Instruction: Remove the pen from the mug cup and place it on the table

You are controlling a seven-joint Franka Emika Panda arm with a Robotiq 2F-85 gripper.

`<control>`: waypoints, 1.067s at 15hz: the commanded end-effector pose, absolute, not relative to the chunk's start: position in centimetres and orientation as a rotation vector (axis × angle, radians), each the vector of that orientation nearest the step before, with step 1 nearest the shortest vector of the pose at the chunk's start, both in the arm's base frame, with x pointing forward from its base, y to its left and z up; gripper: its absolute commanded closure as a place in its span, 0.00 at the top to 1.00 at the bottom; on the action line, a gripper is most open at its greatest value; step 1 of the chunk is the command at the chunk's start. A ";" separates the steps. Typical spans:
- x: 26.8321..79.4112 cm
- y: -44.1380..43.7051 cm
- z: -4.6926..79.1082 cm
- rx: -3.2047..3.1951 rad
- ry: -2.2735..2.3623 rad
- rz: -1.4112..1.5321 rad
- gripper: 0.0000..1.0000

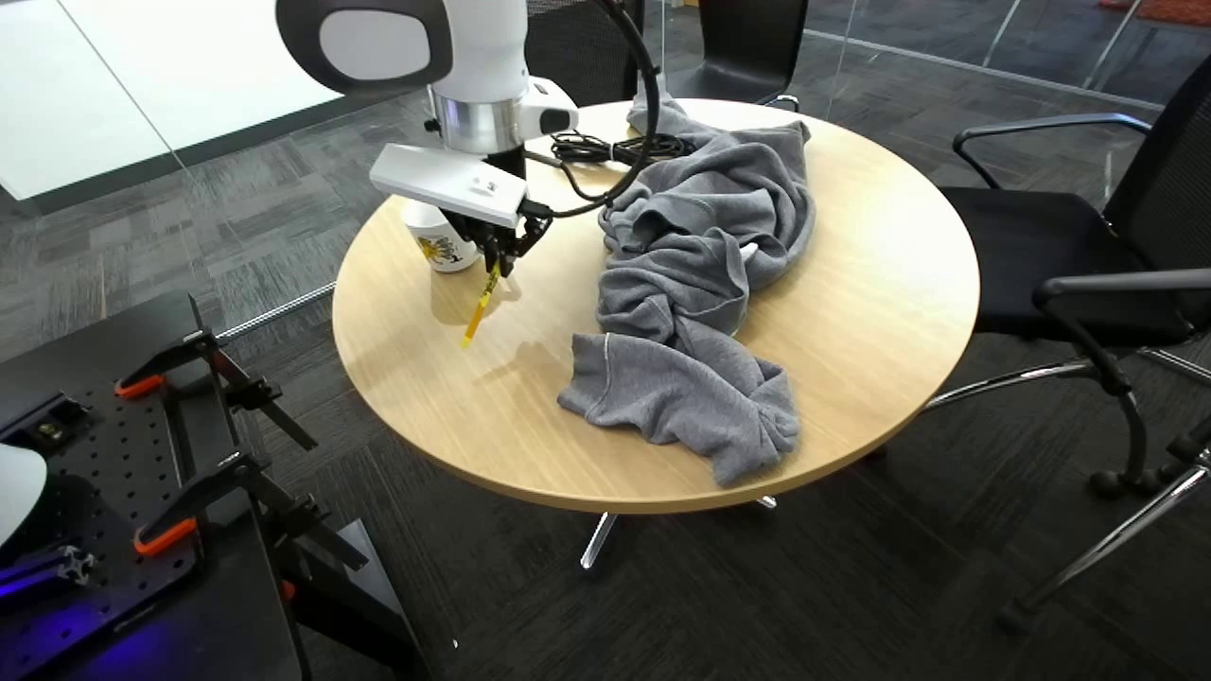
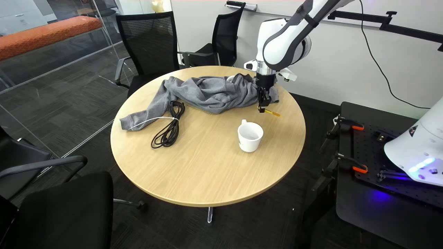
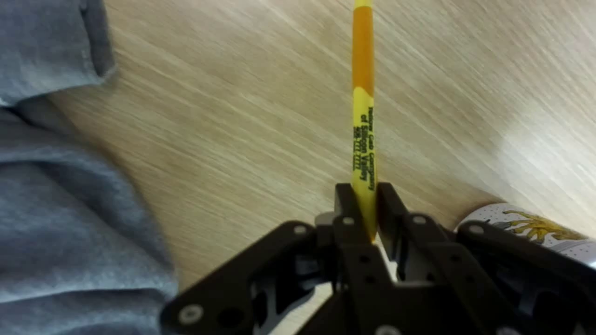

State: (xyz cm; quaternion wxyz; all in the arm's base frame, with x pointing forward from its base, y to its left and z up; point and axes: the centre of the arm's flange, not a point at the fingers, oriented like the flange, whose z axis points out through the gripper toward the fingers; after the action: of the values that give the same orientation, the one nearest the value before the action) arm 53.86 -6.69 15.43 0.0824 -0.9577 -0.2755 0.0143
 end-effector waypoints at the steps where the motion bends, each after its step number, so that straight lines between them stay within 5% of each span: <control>1: 56.4 -6.7 13.9 -2.847 -0.782 0.111 0.04; 3: 56.8 -6.6 13.2 -2.843 -0.769 0.132 0.04; 4: 57.1 -6.6 13.0 -2.843 -0.759 0.140 0.40; 6: 57.3 -6.4 12.8 -2.845 -0.758 0.146 0.47; 12: 56.2 -5.4 15.9 -2.907 -0.777 0.080 0.92; 16: 54.3 -4.6 20.2 -2.962 -0.822 -0.039 1.00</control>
State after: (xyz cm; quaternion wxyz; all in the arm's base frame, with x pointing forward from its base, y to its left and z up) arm 57.09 -5.67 16.00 0.0611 -0.9608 -0.2701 0.0147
